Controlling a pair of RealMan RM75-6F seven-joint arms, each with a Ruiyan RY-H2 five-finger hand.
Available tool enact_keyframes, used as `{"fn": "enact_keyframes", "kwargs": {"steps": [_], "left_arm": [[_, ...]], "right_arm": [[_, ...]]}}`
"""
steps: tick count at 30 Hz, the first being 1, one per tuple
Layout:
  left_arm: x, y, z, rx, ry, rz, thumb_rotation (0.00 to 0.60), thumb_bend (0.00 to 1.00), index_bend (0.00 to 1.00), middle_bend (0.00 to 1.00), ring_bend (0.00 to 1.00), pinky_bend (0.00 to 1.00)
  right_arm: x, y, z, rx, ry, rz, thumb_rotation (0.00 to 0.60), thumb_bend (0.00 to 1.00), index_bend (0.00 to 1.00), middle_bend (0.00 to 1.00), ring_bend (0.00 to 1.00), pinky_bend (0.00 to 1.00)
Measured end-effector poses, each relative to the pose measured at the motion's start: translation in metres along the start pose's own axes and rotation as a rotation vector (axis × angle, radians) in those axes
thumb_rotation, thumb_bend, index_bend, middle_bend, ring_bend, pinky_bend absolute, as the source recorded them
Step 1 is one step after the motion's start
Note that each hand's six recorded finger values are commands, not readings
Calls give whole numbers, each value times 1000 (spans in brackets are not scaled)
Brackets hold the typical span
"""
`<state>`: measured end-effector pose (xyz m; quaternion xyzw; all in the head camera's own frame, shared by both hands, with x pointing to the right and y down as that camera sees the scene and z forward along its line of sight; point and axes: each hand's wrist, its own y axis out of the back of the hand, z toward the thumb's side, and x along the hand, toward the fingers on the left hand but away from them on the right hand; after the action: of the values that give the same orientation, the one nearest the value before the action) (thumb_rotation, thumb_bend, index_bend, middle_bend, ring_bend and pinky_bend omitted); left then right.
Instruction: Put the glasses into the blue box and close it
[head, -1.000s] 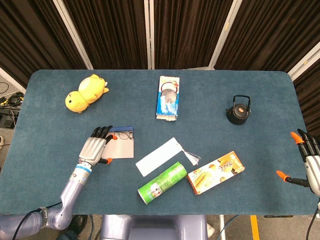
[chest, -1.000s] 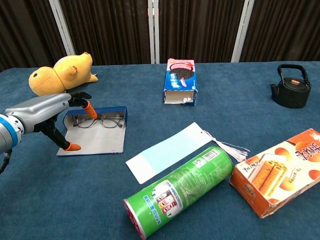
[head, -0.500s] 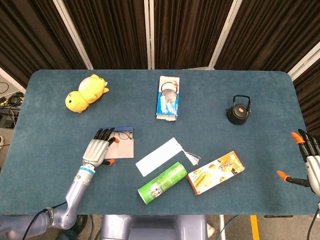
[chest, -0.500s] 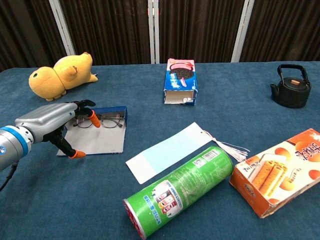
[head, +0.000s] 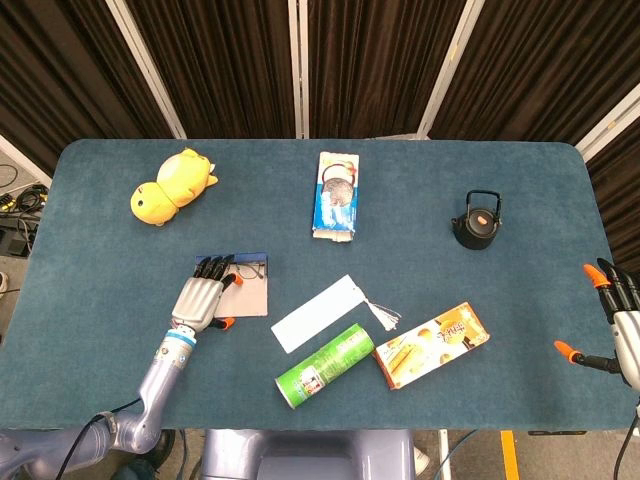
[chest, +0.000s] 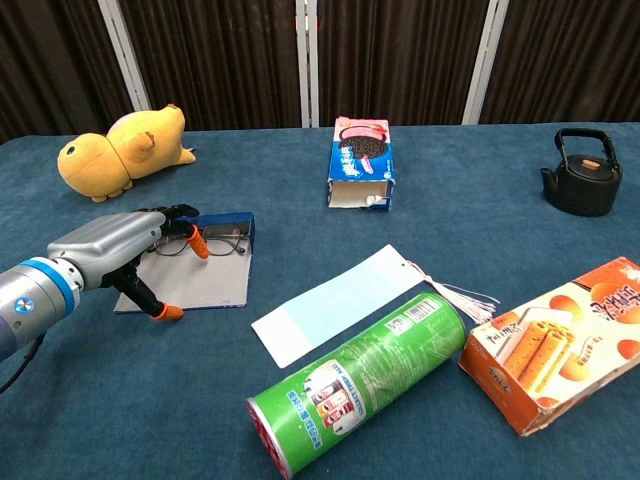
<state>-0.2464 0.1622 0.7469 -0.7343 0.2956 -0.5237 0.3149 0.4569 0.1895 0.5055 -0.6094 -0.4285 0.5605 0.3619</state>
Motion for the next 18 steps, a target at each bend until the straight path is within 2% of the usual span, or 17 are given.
{"fn": "enact_keyframes", "kwargs": {"steps": [6, 10, 18], "left_arm": [[2, -6, -1, -5, 2, -13, 600, 197, 313, 0, 0, 0], [2, -7, 0, -13, -9, -12, 600, 336, 322, 0, 0, 0], [1, -2, 0, -8, -17, -6, 600, 477, 336, 0, 0, 0]], "right_arm": [[-1, -1, 0, 3, 0, 3, 600, 0, 0, 0, 0, 0], [-1, -1, 0, 4, -1, 3, 600, 0, 0, 0, 0, 0], [0, -1, 0, 3, -1, 4, 600, 0, 0, 0, 0, 0]]}}
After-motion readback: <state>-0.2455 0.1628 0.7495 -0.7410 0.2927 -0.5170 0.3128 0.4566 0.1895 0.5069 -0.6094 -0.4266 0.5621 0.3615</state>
